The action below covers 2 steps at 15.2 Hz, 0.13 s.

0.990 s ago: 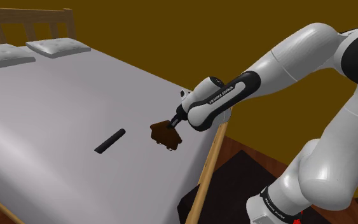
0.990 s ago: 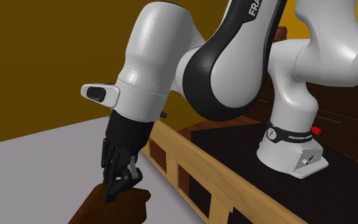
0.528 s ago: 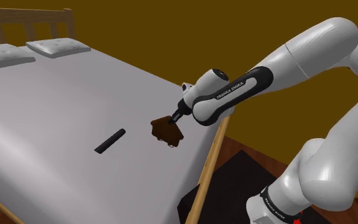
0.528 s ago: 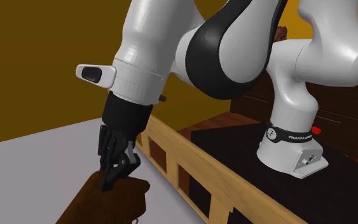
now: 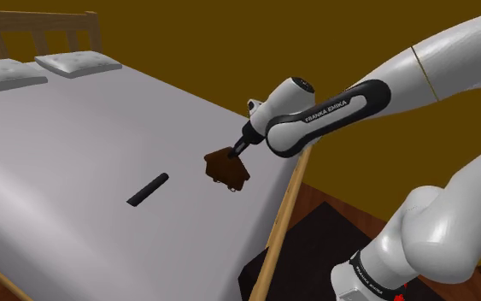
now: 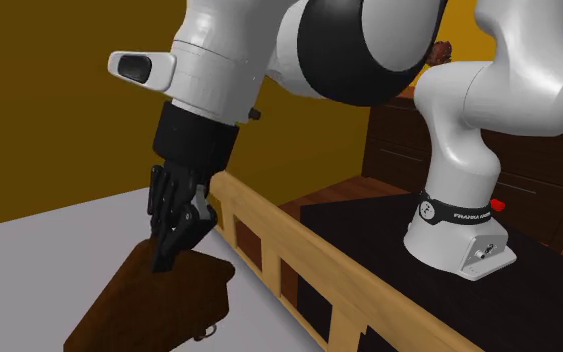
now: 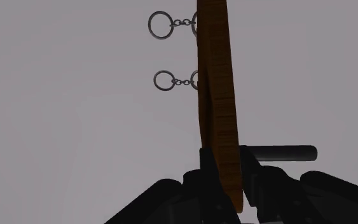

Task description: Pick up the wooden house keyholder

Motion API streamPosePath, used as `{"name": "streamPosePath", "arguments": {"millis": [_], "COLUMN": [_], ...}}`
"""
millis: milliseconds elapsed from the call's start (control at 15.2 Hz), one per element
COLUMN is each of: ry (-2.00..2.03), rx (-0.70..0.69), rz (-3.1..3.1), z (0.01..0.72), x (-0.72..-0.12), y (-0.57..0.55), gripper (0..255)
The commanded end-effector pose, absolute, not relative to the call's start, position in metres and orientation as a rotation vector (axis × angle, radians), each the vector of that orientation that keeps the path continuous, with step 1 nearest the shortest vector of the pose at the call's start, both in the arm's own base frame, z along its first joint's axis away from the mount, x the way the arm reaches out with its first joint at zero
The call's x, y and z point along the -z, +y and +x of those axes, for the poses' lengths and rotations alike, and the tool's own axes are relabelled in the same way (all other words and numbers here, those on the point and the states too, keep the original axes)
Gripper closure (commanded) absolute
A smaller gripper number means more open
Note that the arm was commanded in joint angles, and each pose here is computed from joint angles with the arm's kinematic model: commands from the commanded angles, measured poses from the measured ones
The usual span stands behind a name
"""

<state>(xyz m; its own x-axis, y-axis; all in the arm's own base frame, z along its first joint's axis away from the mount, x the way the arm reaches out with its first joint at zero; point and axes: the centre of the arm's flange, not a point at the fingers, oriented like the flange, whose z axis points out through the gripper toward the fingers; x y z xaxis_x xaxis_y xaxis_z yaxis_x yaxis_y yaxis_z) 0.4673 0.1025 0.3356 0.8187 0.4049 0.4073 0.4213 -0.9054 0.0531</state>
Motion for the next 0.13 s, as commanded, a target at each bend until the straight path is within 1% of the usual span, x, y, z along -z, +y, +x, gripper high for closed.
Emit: {"name": "streamPosePath", "arguments": {"millis": [0,66], "ry": [-0.672,-0.672], "rx": [0.649,0.649], "rz": [-2.958,-2.959], "z": [0.4678,0.4677], "x": [-0.3425,-0.3425], "y": [0.1028,0.1028], "gripper": [255,255]}}
